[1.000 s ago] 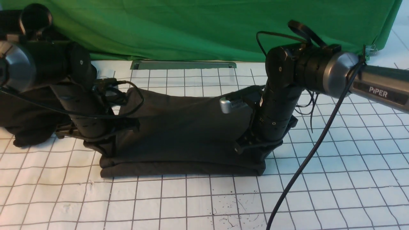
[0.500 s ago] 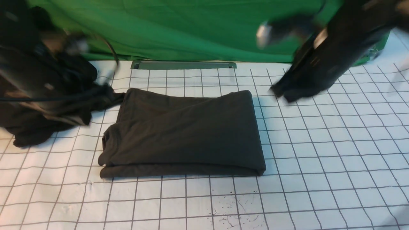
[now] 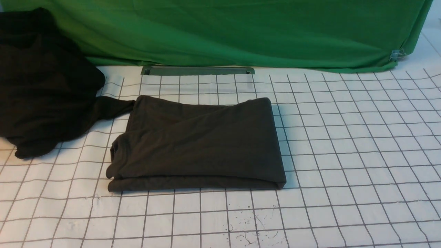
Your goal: Fold a long-sleeved shirt over a white checkered tablecloth.
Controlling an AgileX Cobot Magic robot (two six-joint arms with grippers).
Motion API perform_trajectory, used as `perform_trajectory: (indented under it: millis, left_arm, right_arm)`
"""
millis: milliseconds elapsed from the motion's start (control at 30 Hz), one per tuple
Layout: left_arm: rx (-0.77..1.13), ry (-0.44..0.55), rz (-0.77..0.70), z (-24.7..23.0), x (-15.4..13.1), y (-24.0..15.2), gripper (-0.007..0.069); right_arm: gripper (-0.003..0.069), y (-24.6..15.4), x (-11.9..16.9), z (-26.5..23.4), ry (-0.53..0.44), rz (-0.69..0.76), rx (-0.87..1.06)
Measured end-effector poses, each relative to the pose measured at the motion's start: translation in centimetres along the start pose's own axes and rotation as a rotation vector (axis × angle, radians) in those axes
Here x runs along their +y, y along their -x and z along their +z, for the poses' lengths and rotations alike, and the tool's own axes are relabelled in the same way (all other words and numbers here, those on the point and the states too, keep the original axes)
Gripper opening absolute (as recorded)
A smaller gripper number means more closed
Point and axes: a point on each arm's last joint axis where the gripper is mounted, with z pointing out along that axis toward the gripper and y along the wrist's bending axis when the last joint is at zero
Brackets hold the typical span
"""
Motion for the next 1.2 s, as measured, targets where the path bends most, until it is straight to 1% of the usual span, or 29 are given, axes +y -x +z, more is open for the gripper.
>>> perform_trajectory:
  millis: [33, 67, 100, 200, 300, 367, 600, 1067, 1200]
  left_arm:
    - [-0.018, 0.002, -0.013, -0.3, 0.4, -1.9, -0.0004]
    - [-0.025, 0.006, -0.016, -0.4, 0.5, -2.4, -0.0004]
    - [-0.046, 0.001, -0.036, -0.6, 0.8, -4.2, -0.0004]
    - [-0.097, -0.017, -0.087, -0.6, 1.2, -7.4, -0.0004]
    - [-0.148, -0.037, -0.116, 0.1, 1.6, -10.1, -0.0004]
    - [-0.191, -0.048, -0.119, 0.4, 1.7, -10.8, -0.0004]
    - [-0.277, -0.072, -0.129, 0.7, 1.7, -10.8, -0.0002]
    - [-0.286, -0.074, -0.130, 0.7, 1.7, -10.7, 0.0002]
    - [-0.299, -0.050, -0.052, 0.7, 1.8, -10.7, 0.0003]
  right_arm:
    - [0.0006, -1.4, 0.1, -1.8, -0.010, 0.005, -0.079]
    - [0.0006, -1.6, 0.2, -2.6, -0.015, 0.006, -0.122]
    - [0.0006, -3.6, 0.3, -3.9, -0.021, 0.022, -0.176]
    - [0.0006, -6.2, 0.6, -6.1, -0.032, 0.034, -0.290]
    - [0.0013, -7.8, 0.8, -7.5, -0.038, 0.042, -0.362]
    - [0.0030, -8.0, 0.8, -8.0, -0.040, 0.045, -0.389]
    - [0.0105, -7.9, 0.8, -8.2, -0.041, 0.047, -0.412]
    - [0.0148, -7.9, 0.8, -8.2, -0.041, 0.047, -0.410]
    - [0.0157, -7.9, 0.8, -8.2, -0.041, 0.047, -0.409]
